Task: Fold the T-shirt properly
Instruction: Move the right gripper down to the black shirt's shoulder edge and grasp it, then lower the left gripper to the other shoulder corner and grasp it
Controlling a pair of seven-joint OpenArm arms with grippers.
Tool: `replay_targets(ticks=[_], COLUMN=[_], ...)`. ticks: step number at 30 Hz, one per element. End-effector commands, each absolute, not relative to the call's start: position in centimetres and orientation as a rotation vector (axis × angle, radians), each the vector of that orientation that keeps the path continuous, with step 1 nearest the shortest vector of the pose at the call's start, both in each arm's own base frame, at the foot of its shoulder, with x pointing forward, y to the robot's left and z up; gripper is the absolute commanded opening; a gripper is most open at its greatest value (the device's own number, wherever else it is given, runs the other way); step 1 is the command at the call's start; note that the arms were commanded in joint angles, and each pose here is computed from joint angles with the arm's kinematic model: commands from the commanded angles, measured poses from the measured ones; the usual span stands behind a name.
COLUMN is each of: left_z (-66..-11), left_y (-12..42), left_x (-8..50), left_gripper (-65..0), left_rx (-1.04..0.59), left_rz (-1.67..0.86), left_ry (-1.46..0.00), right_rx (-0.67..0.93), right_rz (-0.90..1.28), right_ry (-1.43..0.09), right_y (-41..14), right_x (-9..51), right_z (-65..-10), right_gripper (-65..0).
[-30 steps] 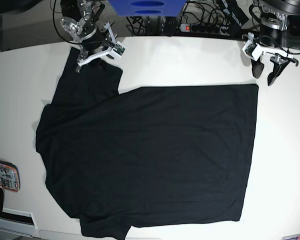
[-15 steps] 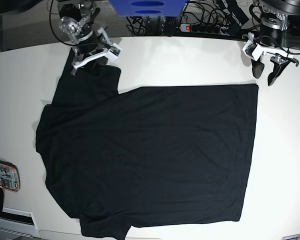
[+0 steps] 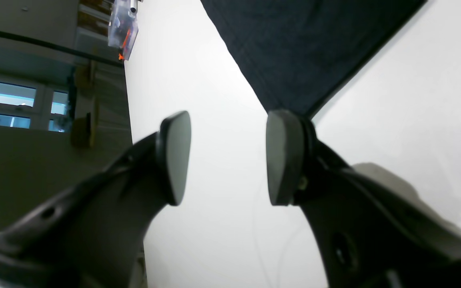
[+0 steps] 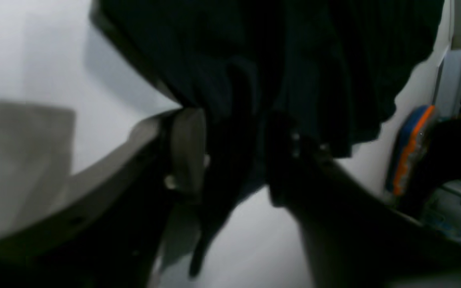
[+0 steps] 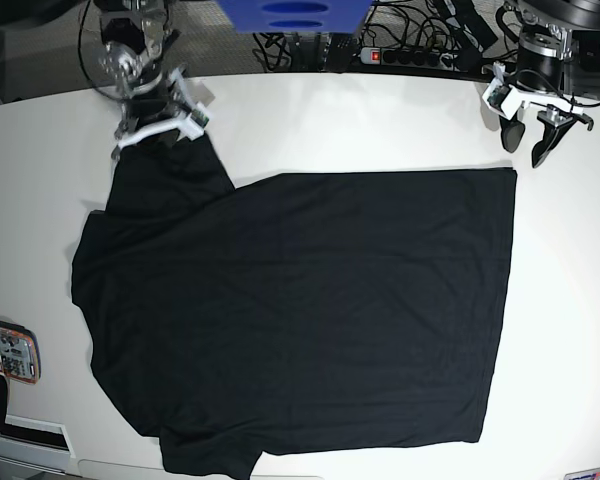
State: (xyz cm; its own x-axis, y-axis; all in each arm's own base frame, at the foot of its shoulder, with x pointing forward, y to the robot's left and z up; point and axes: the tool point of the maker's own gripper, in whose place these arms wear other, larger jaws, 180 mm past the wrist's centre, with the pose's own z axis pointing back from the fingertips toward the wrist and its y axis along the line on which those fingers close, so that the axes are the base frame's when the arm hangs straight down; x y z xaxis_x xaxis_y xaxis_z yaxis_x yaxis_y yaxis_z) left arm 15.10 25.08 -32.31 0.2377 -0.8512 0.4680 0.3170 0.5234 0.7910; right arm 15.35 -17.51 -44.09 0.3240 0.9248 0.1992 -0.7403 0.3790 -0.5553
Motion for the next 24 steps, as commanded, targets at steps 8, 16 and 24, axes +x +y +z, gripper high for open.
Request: replay_targets(ticks=[8,16,24], left_z=[-31.3,-32.9,-34.6], left_y=[25.1,26.1,26.8], left_x=[15.3,15.2,17.6], left_gripper=[-37.3,-35.9,-29.1], left_rx=[0.638,0.656,0.805], left_rz=[-0.881,-0.889,-1.034], left_ry=[-1.068,-1.006,-0.832], right_rx=[-0.382,-0.383,-0.380], right_rz=[1.154,1.153,1.153], right_ry=[-0.426,-0.430,-0.431], right_y=[-18.5,-18.4,-18.4], right_x=[13.8,13.8,13.8], right_z=[-45.4,-45.4,-45.4], right_gripper=[-65.0,-65.0,-65.0])
